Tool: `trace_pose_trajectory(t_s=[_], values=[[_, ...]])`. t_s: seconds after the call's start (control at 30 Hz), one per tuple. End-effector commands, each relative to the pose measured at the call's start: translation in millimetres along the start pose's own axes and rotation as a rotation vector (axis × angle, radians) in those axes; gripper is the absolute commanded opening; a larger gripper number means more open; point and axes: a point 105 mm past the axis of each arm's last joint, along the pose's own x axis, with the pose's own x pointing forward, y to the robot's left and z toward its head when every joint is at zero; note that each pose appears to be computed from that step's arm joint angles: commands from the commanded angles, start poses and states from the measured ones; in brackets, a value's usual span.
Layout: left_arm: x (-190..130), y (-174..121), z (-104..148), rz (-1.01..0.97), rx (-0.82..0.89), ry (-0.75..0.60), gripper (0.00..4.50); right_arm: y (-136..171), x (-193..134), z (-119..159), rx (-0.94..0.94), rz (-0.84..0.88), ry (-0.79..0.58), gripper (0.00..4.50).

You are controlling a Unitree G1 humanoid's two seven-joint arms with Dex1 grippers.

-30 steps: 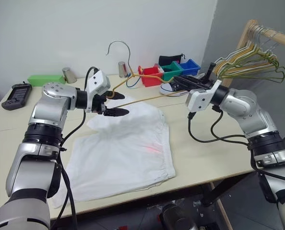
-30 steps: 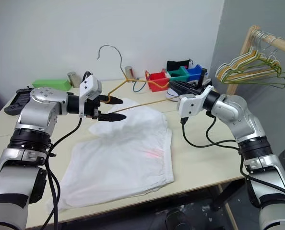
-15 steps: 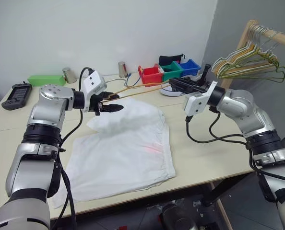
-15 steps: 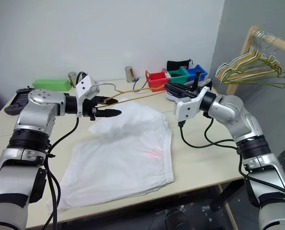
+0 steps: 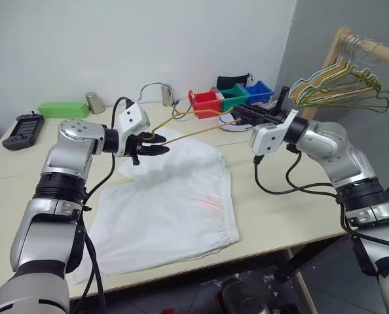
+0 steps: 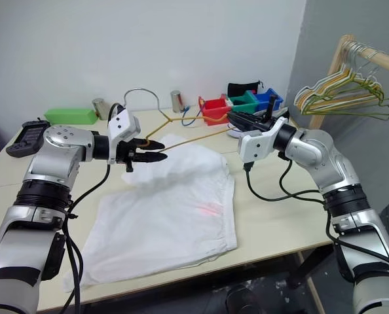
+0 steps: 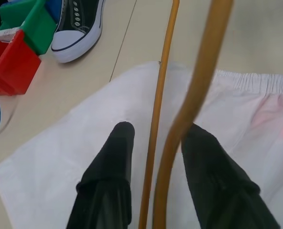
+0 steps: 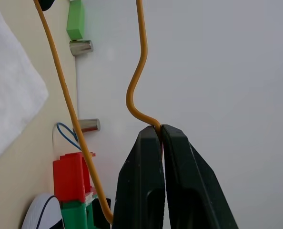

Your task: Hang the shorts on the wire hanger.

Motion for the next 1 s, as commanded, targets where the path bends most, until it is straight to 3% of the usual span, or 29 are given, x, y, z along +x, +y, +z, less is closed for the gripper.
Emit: trace_pose_trajectory(t_s=[0.03,0.3,0.73,1.0], values=[[-7,4,16,0.009,0.073,-0.031,2.75,-24,0,2,-0.026,-0.063,-0.015,0.0],[-11,9,27,0.02,0.093,-0.064,4.45,-19,-2,-5,-0.009,-0.045,0.014,0.0],[-29,27,42,0.066,0.115,-0.097,4.45,-2,-13,-23,-0.016,0.007,0.066,0.0],[-14,19,21,0.019,0.143,-0.021,4.45,-15,-4,-3,-0.031,-0.03,-0.006,0.0]])
